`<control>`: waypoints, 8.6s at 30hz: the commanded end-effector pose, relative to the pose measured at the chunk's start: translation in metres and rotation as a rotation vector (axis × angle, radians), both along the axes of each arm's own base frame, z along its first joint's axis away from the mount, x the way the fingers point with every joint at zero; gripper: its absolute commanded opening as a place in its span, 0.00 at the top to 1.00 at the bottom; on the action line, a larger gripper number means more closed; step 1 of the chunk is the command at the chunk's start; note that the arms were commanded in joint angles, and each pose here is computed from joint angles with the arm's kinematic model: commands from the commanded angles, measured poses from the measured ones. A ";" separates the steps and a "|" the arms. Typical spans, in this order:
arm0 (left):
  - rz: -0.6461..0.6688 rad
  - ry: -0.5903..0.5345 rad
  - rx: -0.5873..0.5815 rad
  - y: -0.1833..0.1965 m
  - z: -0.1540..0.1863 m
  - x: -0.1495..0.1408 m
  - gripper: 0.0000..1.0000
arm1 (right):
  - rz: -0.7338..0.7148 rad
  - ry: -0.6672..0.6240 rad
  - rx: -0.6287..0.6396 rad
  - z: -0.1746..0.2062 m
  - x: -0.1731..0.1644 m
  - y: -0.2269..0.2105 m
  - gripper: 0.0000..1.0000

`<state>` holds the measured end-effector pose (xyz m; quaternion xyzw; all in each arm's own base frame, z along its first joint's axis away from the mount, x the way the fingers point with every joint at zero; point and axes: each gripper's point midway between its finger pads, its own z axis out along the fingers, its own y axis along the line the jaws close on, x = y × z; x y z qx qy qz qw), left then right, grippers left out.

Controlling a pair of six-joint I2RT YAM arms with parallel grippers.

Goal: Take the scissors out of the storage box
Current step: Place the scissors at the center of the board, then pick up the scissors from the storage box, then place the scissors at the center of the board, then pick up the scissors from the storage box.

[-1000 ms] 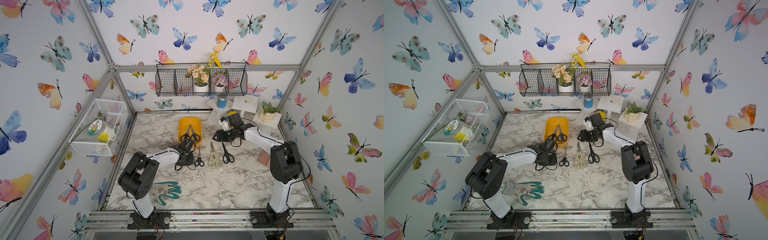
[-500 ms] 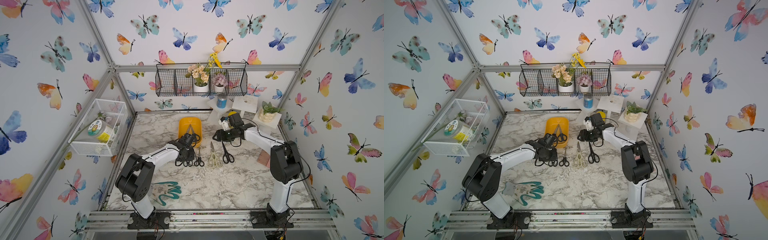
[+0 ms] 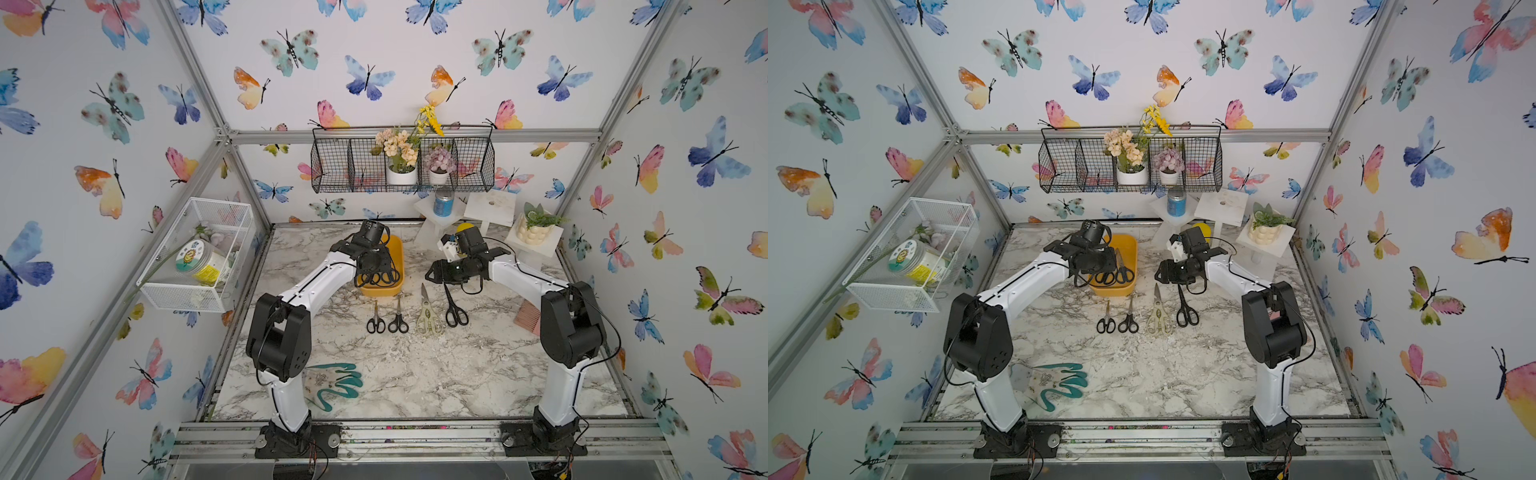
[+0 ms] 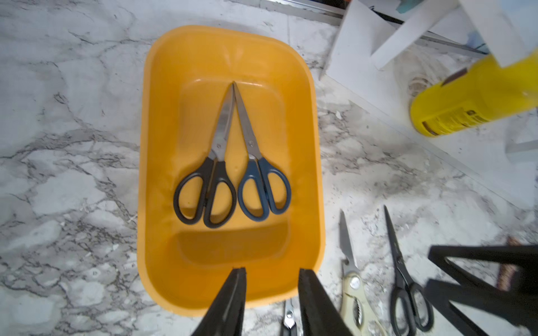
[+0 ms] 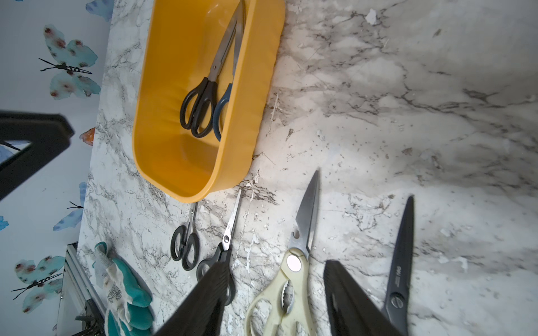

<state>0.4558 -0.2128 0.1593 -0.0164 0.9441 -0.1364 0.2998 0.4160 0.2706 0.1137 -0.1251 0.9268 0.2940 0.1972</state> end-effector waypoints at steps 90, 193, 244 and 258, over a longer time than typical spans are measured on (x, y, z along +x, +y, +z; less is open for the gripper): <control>-0.030 -0.039 0.048 0.063 0.025 -0.015 0.91 | 0.032 -0.019 0.016 0.016 0.005 0.010 0.42; -0.122 0.100 0.137 0.022 -0.066 0.019 0.64 | 0.044 -0.030 0.011 0.016 0.005 0.011 0.42; -0.158 0.060 0.155 0.007 -0.083 0.062 1.00 | 0.048 -0.026 0.010 0.017 0.000 0.009 0.42; -0.187 -0.095 0.198 0.023 -0.009 0.039 1.00 | 0.056 -0.030 0.016 0.018 0.000 0.010 0.42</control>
